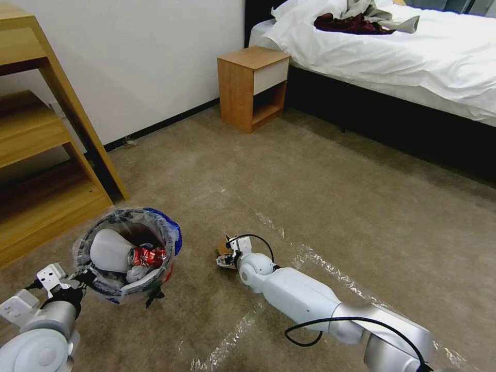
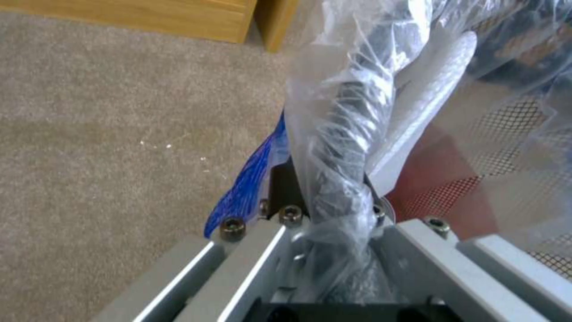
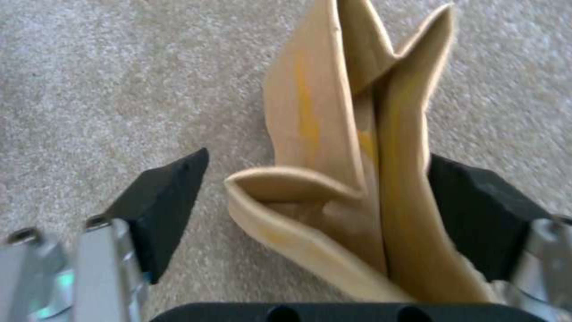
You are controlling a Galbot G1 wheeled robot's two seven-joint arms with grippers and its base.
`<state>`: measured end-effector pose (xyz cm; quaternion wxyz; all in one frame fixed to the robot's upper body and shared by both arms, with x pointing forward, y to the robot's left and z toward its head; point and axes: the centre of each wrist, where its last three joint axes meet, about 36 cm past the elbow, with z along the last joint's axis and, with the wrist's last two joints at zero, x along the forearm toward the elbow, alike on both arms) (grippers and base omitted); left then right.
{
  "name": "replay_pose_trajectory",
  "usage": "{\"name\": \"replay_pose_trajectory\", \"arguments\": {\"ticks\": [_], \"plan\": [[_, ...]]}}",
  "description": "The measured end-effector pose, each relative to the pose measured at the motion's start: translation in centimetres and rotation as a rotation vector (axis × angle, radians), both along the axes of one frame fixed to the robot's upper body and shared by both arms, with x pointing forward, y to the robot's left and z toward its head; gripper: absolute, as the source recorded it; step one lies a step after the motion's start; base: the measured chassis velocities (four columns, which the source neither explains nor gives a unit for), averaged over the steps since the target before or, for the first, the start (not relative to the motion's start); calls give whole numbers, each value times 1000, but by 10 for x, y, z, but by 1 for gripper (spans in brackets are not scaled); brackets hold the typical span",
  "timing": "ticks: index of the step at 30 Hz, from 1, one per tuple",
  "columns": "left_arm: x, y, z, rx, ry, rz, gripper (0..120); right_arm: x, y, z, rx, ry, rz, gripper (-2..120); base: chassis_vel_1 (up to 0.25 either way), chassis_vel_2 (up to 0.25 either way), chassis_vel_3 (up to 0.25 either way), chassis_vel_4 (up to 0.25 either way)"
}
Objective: Pick up the trash bin and place the garbage on the floor into it.
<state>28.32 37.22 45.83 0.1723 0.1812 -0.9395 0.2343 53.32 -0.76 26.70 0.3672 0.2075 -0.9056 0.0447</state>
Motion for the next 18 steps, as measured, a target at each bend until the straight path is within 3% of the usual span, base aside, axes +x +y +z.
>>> {"name": "replay_pose_trajectory", "arguments": {"ticks": [4,11,18], "plan": [[-1,0,0,-1,-1,1,1,-1,1,-2,0,-10,8,78,0,0,0,0],[-1,0,-2,-5,-7,4,1,-2,-6,-7,-4,-31,12,47,0,0,0,0],[0,0,-4,-7,-7,5,1,-4,-13,-10,-9,-39,14,24,0,0,0,0]]}}
